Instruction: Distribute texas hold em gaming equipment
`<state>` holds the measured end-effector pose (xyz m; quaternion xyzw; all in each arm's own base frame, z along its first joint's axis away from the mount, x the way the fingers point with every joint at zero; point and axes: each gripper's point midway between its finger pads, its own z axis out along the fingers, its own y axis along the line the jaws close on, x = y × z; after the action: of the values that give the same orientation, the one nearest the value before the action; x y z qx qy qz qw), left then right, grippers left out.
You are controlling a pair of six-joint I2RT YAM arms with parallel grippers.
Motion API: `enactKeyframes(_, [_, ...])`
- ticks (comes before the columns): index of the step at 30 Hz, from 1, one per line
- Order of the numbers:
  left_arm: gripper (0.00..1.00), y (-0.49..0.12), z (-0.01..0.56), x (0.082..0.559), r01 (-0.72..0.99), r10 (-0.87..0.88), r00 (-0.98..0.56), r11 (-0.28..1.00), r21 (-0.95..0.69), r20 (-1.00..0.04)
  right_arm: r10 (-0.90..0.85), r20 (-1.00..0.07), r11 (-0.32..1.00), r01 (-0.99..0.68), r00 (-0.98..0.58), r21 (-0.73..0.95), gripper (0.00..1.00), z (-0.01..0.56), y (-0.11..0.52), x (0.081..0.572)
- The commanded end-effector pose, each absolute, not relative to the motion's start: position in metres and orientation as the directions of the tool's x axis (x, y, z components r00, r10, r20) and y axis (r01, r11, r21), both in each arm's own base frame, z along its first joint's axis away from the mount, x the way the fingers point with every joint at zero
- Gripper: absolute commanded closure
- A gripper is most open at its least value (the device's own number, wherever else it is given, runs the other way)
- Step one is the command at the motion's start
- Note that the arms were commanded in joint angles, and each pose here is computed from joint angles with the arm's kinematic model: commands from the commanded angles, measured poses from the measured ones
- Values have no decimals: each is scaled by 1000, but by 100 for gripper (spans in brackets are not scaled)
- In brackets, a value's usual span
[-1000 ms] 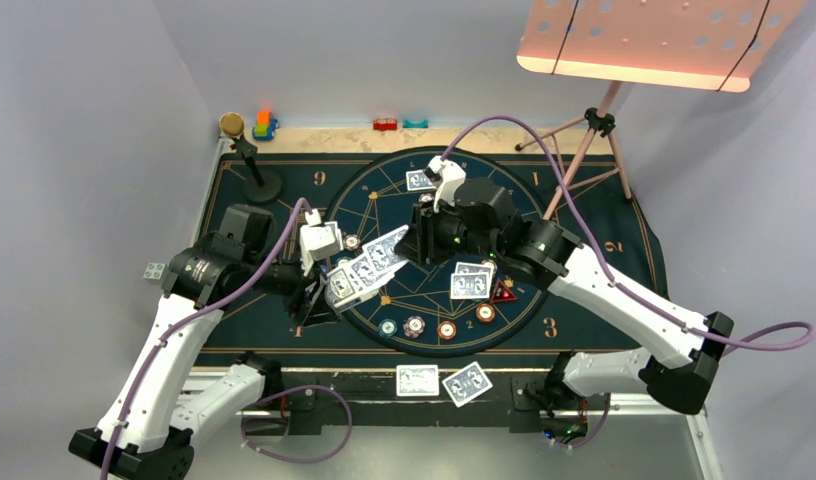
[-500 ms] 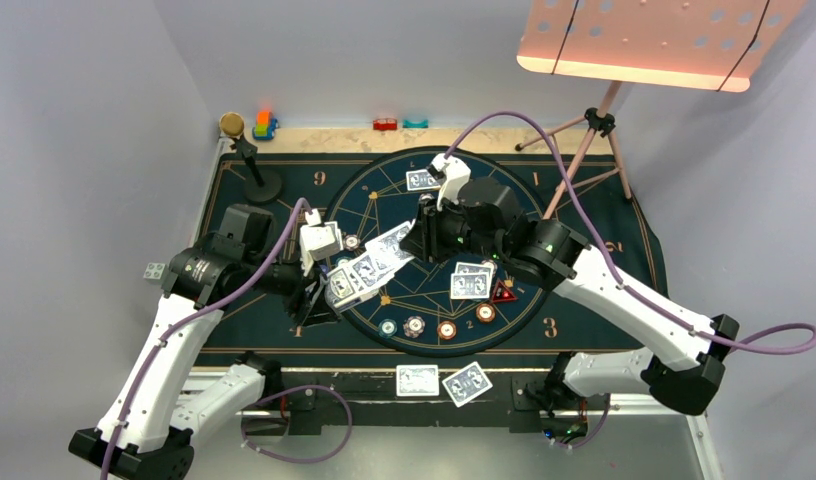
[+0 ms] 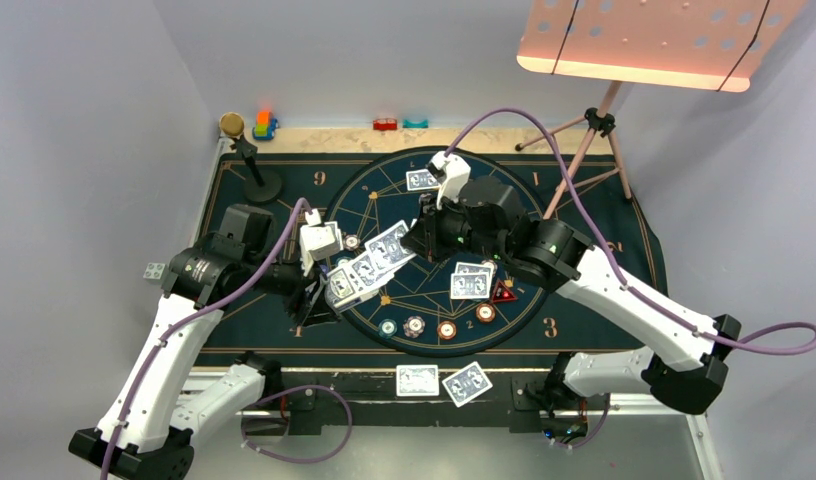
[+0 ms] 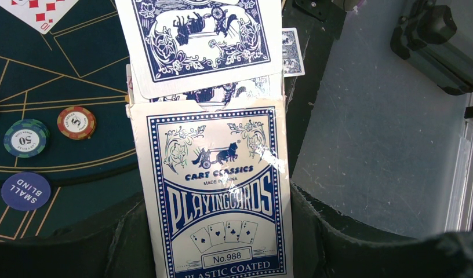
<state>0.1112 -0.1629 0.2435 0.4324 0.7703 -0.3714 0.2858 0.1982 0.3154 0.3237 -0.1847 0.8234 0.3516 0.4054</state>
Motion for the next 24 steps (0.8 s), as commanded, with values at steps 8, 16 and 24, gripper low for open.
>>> enactKeyframes(8, [100, -166, 257, 112, 895, 425, -424, 331, -299, -800, 117, -827, 524, -673, -550, 522, 90, 395, 322, 178])
enactKeyframes(16, [100, -166, 258, 111, 893, 424, -429, 331, -305, -797, 167, -832, 481, -693, -529, 537, 96, 422, 316, 171])
enactKeyframes(24, [100, -163, 252, 107, 894, 438, -429, 333, -300, -790, 130, -905, 747, -561, -405, 358, 100, 428, 279, 219])
